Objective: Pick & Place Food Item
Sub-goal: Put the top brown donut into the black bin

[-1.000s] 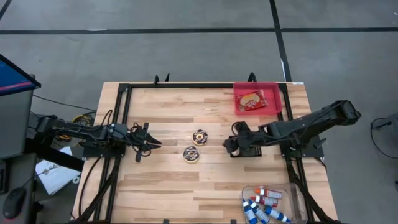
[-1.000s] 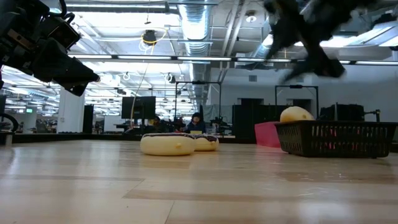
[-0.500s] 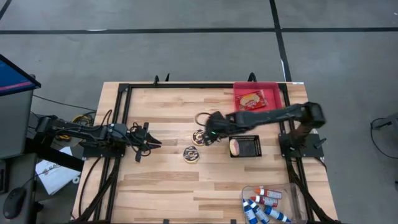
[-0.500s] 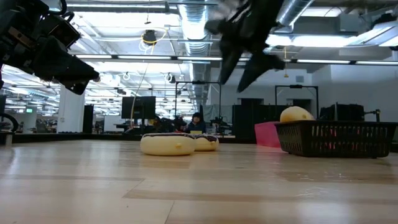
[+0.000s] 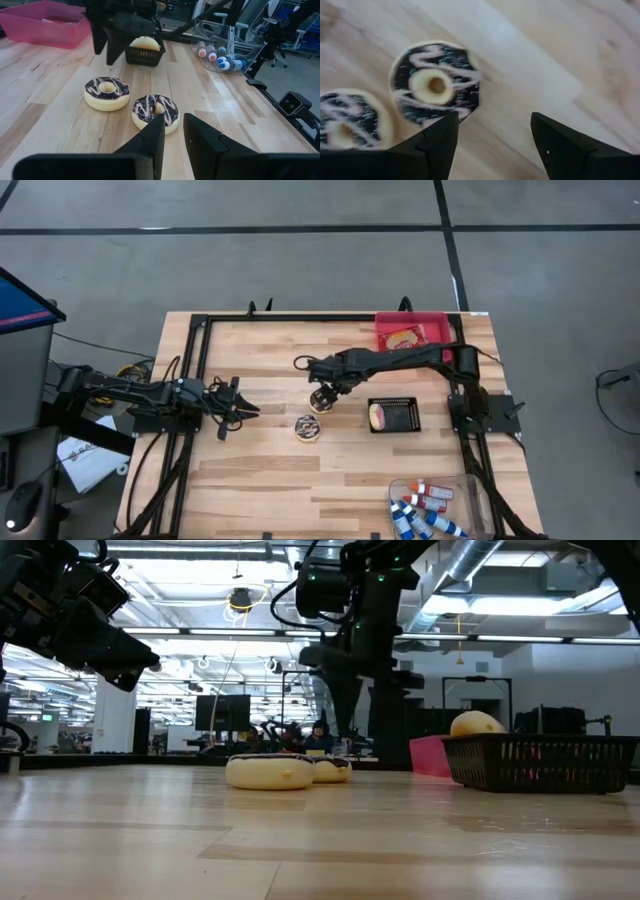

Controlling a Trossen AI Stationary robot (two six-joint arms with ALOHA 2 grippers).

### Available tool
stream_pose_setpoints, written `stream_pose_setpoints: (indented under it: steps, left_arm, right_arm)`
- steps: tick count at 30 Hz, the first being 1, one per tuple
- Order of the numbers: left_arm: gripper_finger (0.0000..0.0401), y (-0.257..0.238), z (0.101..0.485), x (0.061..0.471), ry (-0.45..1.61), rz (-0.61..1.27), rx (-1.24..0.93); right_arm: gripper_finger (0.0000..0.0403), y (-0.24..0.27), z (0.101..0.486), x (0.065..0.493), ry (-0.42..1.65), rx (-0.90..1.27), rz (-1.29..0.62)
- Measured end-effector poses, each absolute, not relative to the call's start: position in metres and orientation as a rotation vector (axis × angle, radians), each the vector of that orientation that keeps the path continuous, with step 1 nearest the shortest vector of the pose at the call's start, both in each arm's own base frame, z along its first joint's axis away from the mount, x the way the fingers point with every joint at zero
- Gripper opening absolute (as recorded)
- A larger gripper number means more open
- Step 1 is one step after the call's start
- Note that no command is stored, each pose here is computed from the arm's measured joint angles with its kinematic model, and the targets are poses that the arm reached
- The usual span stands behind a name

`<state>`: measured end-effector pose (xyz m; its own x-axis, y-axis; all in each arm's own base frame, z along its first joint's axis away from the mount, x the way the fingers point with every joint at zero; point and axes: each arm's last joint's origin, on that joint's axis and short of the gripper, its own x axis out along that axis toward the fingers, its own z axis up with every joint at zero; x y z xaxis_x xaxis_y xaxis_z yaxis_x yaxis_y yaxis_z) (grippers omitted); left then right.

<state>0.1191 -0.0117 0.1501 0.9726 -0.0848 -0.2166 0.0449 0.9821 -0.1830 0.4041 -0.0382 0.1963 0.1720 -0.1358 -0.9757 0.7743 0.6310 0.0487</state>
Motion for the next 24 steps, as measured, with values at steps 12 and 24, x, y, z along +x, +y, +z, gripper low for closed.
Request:
stream_pose_setpoints:
  steps: [12, 24]
  left_arm:
    - [0.0068, -0.012, 0.150, 0.119, 0.226, -0.066, -0.178]
    - [0.0068, -0.012, 0.150, 0.119, 0.226, -0.066, -0.178]
  right_arm:
    - [0.0240, -0.036, 0.176, 0.419, 1.200, 0.724, -0.690]
    - [0.0240, -0.042, 0.171, 0.424, 1.160, 0.745, -0.700]
